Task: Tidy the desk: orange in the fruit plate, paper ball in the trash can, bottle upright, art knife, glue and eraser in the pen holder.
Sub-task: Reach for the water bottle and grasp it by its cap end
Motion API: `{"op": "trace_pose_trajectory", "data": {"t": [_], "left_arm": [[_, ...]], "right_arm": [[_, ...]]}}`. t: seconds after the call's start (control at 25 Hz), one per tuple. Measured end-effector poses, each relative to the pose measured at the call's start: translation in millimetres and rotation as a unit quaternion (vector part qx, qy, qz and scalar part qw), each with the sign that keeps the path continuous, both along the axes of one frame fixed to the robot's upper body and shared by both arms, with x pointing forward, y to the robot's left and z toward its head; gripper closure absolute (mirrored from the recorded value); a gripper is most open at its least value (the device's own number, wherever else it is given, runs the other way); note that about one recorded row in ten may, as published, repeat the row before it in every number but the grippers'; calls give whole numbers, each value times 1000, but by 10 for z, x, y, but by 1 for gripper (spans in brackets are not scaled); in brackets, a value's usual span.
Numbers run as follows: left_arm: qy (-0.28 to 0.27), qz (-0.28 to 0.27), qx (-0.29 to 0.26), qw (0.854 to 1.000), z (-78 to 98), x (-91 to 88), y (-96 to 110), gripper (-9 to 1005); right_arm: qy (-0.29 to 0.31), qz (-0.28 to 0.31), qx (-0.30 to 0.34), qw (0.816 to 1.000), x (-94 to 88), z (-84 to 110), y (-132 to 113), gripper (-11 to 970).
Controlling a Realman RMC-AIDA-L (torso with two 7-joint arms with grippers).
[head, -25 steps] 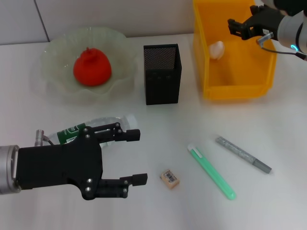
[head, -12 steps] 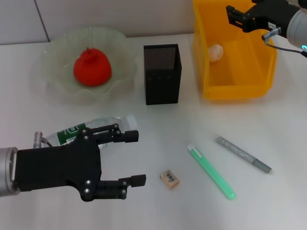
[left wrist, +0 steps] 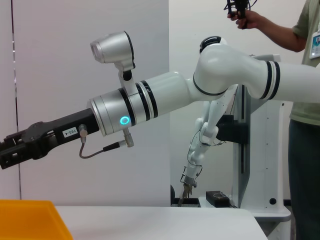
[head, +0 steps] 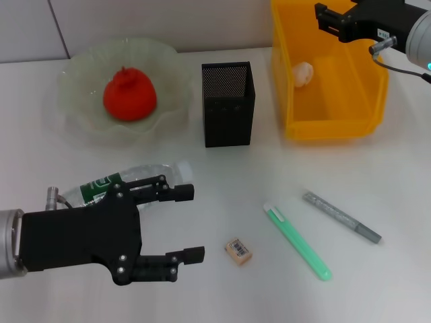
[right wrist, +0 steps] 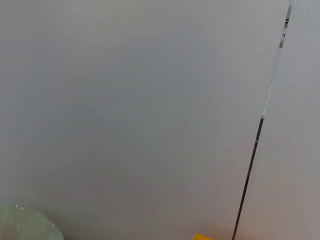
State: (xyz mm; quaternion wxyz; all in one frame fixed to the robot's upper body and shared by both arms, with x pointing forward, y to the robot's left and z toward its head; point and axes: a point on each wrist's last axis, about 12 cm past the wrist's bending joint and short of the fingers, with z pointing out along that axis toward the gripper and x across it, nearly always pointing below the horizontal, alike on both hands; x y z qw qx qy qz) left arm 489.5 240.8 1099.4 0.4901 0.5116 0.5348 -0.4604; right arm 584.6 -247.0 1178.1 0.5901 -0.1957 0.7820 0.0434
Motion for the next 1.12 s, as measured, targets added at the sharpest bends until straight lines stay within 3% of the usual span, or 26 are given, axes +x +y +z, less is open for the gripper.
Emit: {"op": "trace_pose_trajectory", "data": {"t": [0.32, 0.6, 0.84, 1.12], "left_arm": [[2, 0, -2, 1000, -9, -14, 4, 212], [4, 0, -4, 1000, -14, -20, 5, 212], [4, 0, -5, 1000, -13, -20, 5, 212], [-2, 0, -4, 1000, -11, -19, 9, 212]], "right_arm": [[10, 18, 22, 1000, 33, 50, 63, 321], [34, 73, 55, 995, 106, 98, 111, 320], [18, 152, 86, 985, 35, 104, 100, 320], [11, 219, 55, 974, -166, -53, 65, 321]]}}
